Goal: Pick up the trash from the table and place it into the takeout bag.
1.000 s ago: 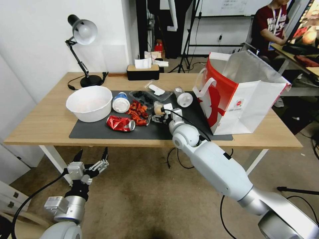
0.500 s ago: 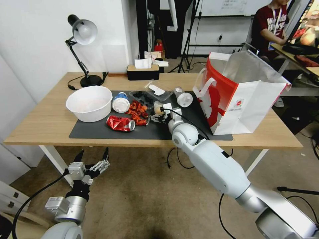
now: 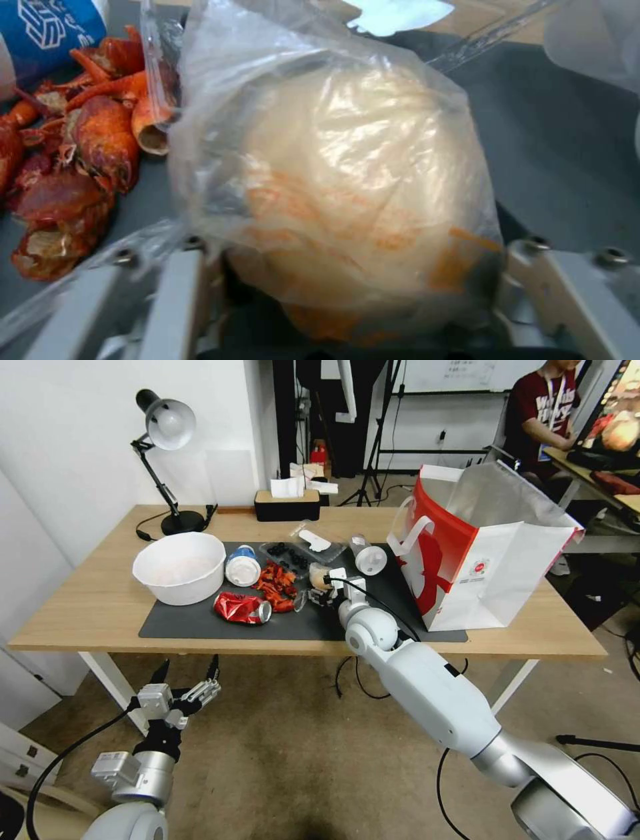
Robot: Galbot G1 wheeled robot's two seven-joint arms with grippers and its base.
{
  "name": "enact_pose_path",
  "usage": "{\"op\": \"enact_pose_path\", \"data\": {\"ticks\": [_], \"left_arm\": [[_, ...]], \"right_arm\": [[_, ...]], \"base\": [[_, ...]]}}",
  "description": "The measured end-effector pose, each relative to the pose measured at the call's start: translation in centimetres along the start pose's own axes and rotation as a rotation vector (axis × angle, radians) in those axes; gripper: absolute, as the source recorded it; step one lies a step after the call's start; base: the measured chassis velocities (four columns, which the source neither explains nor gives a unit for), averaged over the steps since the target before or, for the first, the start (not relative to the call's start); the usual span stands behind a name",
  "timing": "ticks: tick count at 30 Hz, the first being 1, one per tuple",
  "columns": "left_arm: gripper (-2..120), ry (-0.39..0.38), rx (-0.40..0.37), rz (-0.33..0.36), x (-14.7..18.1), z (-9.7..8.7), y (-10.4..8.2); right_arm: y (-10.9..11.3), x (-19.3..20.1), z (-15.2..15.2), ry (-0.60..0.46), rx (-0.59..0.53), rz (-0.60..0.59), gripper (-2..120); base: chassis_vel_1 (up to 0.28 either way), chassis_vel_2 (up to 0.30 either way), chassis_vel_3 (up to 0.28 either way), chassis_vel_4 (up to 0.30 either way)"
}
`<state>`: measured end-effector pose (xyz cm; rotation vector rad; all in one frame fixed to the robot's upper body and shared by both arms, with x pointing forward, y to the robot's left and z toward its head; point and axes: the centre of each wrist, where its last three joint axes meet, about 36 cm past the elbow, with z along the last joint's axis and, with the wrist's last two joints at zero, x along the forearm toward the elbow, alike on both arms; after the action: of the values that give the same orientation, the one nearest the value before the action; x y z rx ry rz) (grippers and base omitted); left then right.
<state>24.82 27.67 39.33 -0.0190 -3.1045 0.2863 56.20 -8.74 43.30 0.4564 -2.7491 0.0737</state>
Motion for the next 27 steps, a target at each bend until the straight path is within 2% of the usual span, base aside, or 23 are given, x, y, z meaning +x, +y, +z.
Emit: {"op": "enact_pose_path", "data": {"ticks": [2, 3, 6, 7, 10, 11, 13, 17, 20, 27], "left_arm": [[100, 0.0, 0.001, 0.0, 0.0, 0.0, 0.0], [100, 0.0, 0.001, 0.0, 0.0, 0.0, 0.0], [100, 0.0, 0.0, 0.0, 0.0, 0.0, 0.0], [100, 0.0, 0.0, 0.0, 0.0, 0.0, 0.0], [100, -0.002, -0.001, -0.001, -0.1, 0.0, 0.0], [100, -0.002, -0.001, -0.001, -0.1, 0.0, 0.0], [100, -0.005, -0.003, 0.0, -0.1, -0.2, 0.0], [100, -0.008, -0.005, 0.0, 0.0, -0.3, 0.0], [100, -0.009, -0.006, 0.0, 0.0, -0.4, 0.0], [100, -0.007, -0.009, 0.001, -0.1, -0.3, -0.1]], "right_arm": [[0.0, 0.2, 0.1, -0.009, 0.001, 0.002, 43], [0.0, 0.2, 0.1, -0.009, 0.001, 0.002, 43], [0.1, 0.5, 0.2, -0.025, 0.007, 0.001, 30], [0.1, 0.5, 0.2, -0.025, 0.007, 0.001, 30], [0.0, 1.2, 0.1, -0.051, 0.008, 0.002, 15], [0.0, 1.2, 0.1, -0.051, 0.008, 0.002, 15], [-0.4, 2.3, -0.7, -0.102, 0.02, 0.009, 8], [-0.8, 4.0, -1.7, -0.166, 0.038, 0.006, 7], [-1.5, 7.2, -3.3, -0.25, 0.056, -0.003, 6], [-3.4, 11.5, -4.4, -0.338, 0.08, 0.001, 6]], "base": [[0.0, 0.0, 0.0, 0.0], [0.0, 0.0, 0.0, 0.0], [0.0, 0.0, 0.0, 0.0], [0.0, 0.0, 0.0, 0.0], [0.0, 0.0, 0.0, 0.0], [0.0, 0.0, 0.0, 0.0], [0.0, 0.0, 0.0, 0.0], [0.0, 0.0, 0.0, 0.0], [0.0, 0.0, 0.0, 0.0], [0.0, 0.0, 0.0, 0.0]]}}
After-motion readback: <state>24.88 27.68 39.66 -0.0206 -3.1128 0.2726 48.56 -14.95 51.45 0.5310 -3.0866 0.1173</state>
